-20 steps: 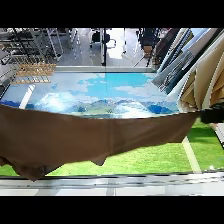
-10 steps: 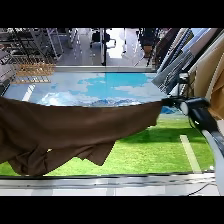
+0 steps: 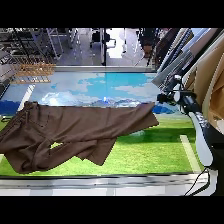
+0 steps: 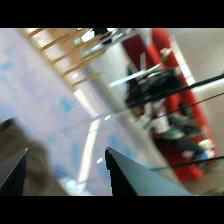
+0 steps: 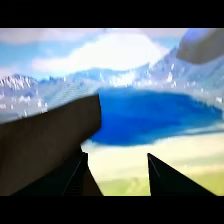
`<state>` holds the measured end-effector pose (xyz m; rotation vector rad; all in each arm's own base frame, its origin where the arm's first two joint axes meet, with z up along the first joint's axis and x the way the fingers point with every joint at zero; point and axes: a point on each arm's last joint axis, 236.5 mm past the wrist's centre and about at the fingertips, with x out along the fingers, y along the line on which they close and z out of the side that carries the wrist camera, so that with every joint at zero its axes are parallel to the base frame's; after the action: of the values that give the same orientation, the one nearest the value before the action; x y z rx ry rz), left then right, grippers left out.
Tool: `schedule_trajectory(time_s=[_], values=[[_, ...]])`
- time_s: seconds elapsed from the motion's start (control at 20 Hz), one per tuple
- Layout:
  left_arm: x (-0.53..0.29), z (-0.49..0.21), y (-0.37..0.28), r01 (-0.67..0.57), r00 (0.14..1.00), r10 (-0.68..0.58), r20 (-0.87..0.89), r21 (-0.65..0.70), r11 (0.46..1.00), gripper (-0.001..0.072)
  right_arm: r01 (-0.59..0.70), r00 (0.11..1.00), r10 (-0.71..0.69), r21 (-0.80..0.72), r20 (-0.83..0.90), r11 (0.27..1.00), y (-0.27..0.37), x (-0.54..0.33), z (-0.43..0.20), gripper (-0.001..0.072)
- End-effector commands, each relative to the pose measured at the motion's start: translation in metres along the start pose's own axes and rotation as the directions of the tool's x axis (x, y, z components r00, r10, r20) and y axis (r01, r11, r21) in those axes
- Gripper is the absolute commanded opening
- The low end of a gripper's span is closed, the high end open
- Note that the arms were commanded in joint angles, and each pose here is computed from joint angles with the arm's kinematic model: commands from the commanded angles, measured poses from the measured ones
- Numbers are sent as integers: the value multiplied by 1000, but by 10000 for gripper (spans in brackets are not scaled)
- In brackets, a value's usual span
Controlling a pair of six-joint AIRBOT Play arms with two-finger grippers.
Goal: Fold the clothes and pants, and hang the long-sleeved shirts on hangers.
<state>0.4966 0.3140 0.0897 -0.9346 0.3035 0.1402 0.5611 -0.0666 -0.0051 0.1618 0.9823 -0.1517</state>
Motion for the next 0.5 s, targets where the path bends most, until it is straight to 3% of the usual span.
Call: schedule_trajectory(time_s=[0.0,0.1,0.15,0.2,0.25,0.35,0.45], values=[[-99,-54,116,-444,835,430,-342,41,895,486,-384,840,348,-3,-417,923,62,-45,-99,441],[-170,-76,176,-655,617,640,-458,151,740,486,-626,614,583,121,-532,770,125,-96,-150,393],[-189,-82,189,-684,565,669,-483,179,707,486,-689,528,655,179,-540,702,151,-118,-170,394],[-196,-88,196,-686,558,665,-497,175,706,486,-710,483,689,219,-541,670,169,-131,-188,394],[-188,-91,194,-668,607,623,-493,107,736,486,-713,451,693,240,-562,658,185,-141,-214,394],[-164,-100,187,-592,699,532,-478,31,806,485,-684,411,660,265,-629,679,209,-153,-269,394],[-152,-116,189,-571,697,502,-512,26,820,486,-653,392,613,262,-686,711,231,-155,-315,394]])
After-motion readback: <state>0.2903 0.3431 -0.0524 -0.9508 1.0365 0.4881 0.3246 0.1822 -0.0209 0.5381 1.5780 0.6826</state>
